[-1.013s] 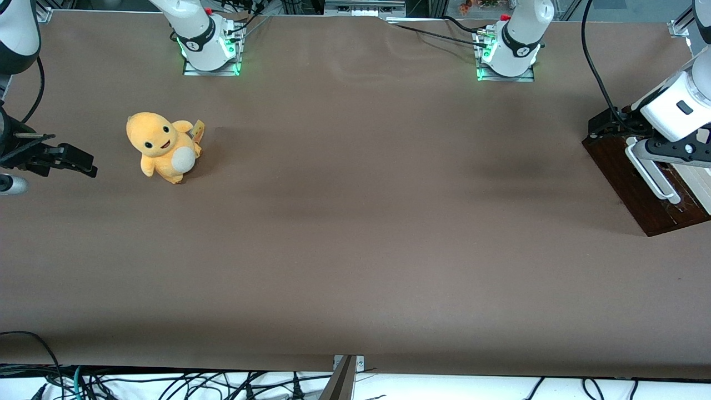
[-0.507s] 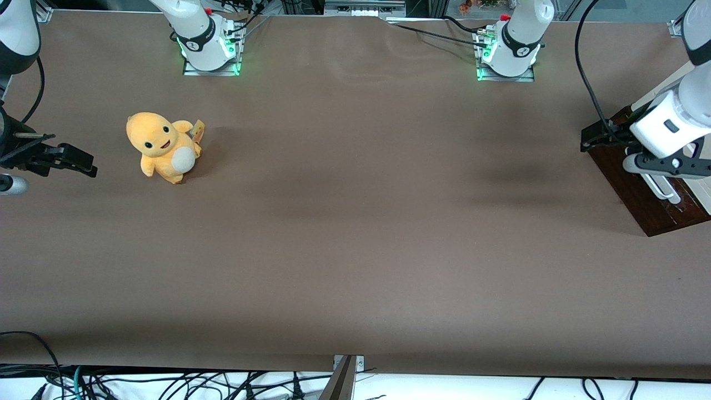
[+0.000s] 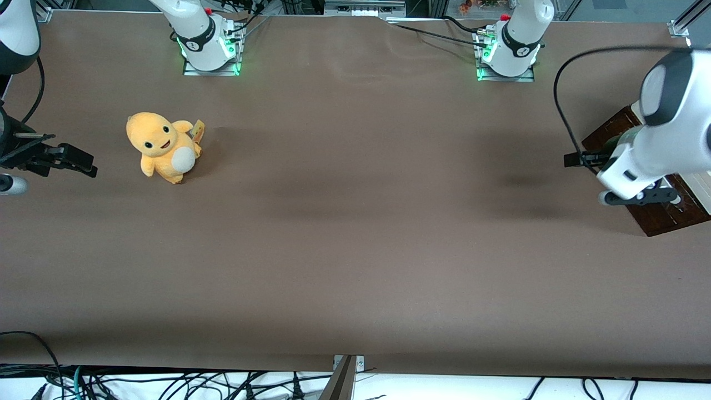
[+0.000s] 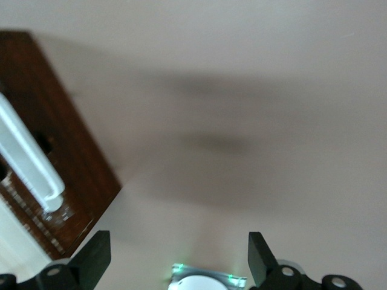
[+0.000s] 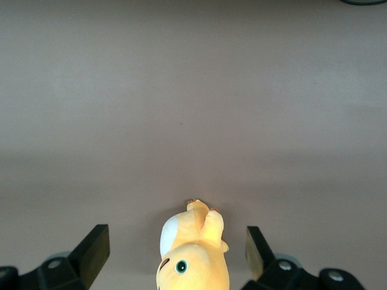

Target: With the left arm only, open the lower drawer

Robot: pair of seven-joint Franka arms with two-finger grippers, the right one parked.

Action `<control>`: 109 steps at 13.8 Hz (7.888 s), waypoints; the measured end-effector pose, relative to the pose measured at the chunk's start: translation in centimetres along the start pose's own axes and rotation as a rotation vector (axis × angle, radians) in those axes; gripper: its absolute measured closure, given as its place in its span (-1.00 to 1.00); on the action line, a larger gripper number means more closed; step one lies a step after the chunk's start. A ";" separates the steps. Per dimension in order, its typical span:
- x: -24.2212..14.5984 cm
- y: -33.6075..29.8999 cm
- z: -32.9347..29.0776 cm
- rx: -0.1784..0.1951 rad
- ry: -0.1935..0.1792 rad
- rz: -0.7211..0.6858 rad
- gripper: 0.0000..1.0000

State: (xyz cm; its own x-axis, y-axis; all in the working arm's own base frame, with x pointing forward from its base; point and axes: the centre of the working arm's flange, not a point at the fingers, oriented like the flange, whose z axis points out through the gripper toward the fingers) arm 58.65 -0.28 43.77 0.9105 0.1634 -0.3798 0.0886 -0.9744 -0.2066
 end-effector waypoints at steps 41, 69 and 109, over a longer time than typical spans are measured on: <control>12.6 -5.8 27.4 1.204 -0.154 -0.292 0.54; 13.0 4.8 22.6 1.017 -0.101 -0.231 0.25; -7.9 -1.7 -12.9 -0.169 0.361 0.349 -1.00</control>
State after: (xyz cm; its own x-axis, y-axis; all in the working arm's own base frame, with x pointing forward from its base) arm 56.46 -1.93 58.73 0.9760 -0.2097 -0.0588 -0.2078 -0.9775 0.0365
